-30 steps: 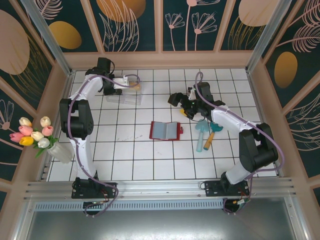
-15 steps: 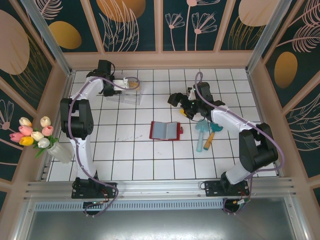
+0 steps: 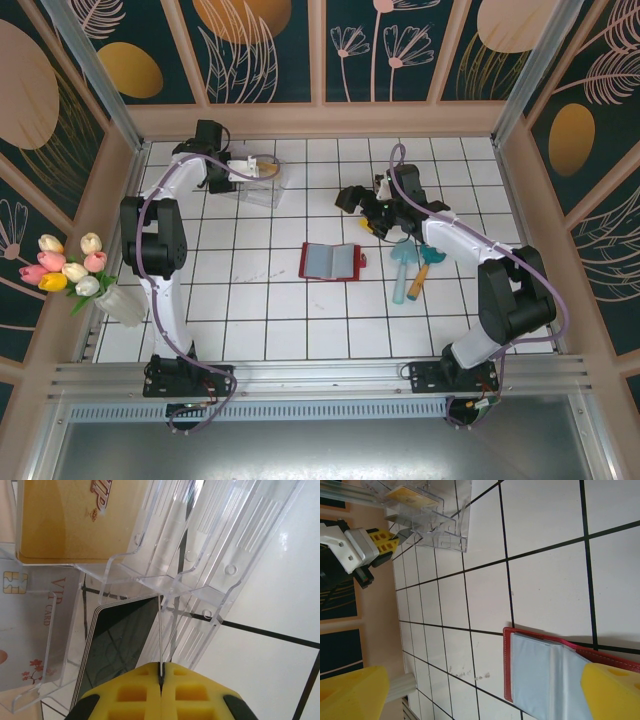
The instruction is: Take the credit cards out of the card holder
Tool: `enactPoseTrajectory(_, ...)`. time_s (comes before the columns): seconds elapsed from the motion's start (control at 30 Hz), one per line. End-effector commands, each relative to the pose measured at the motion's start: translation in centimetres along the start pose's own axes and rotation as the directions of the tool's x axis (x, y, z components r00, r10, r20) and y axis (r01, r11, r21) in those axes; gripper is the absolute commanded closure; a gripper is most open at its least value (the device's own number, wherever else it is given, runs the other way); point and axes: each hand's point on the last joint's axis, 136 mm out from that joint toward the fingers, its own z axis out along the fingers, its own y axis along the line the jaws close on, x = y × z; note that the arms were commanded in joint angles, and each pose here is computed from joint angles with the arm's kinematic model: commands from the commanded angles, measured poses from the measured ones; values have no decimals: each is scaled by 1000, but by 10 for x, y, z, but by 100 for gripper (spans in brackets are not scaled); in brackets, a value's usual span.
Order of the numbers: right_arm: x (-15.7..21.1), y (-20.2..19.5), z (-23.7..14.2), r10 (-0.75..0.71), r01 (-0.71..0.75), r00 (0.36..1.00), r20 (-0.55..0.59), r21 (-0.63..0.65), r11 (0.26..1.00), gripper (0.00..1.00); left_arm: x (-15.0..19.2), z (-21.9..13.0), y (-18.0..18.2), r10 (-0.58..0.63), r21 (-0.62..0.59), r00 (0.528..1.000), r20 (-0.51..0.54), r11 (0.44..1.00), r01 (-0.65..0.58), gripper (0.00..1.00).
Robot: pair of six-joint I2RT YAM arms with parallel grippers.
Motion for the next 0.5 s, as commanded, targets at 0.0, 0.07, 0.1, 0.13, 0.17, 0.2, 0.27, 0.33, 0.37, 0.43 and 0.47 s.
enactPoseTrajectory(0.0, -4, 15, 0, -4, 4, 1000, 1, -31, 1000, 1, -21, -12, -11, 3, 68, 997, 75, 998, -8, 100)
enactPoseTrajectory(0.07, -4, 16, 0, -5, 5, 1000, 2, -31, 1000, 1, -25, -14, -15, -6, 85, 997, 78, 996, -1, 100)
enactPoseTrajectory(0.1, -5, 15, 0, -4, 4, 1000, 2, -30, 1000, 1, -29, -15, -18, -10, 98, 996, 86, 995, 1, 100)
enactPoseTrajectory(0.13, -5, 15, 0, -4, 4, 1000, 4, -31, 999, 1, -33, -17, -22, -14, 114, 995, 98, 993, 3, 100)
enactPoseTrajectory(0.17, -6, 16, 0, -7, 7, 1000, 5, -35, 999, 1, -36, -18, -24, -17, 124, 994, 105, 992, 4, 100)
enactPoseTrajectory(0.2, -5, 17, 0, -7, 7, 1000, 2, -36, 999, 1, -38, -18, -29, -20, 140, 995, 103, 990, 5, 100)
enactPoseTrajectory(0.27, -5, 17, -1, -10, 10, 1000, 5, -39, 999, 1, -42, -18, -36, -26, 163, 995, 94, 986, 11, 100)
enactPoseTrajectory(0.33, -5, 17, -1, -12, 13, 1000, 8, -38, 999, 1, -47, -19, -45, -22, 190, 995, 93, 982, 4, 100)
enactPoseTrajectory(0.37, -4, 17, -2, -14, 15, 1000, 7, -38, 999, 1, -49, -19, -48, -21, 196, 996, 92, 981, 2, 100)
enactPoseTrajectory(0.43, -3, 15, -2, -15, 16, 1000, 5, -35, 999, 1, -53, -20, -55, -20, 213, 996, 89, 977, 0, 100)
enactPoseTrajectory(0.47, -3, 15, -2, -15, 16, 1000, 6, -35, 999, 1, -55, -22, -58, -22, 219, 995, 93, 976, 1, 100)
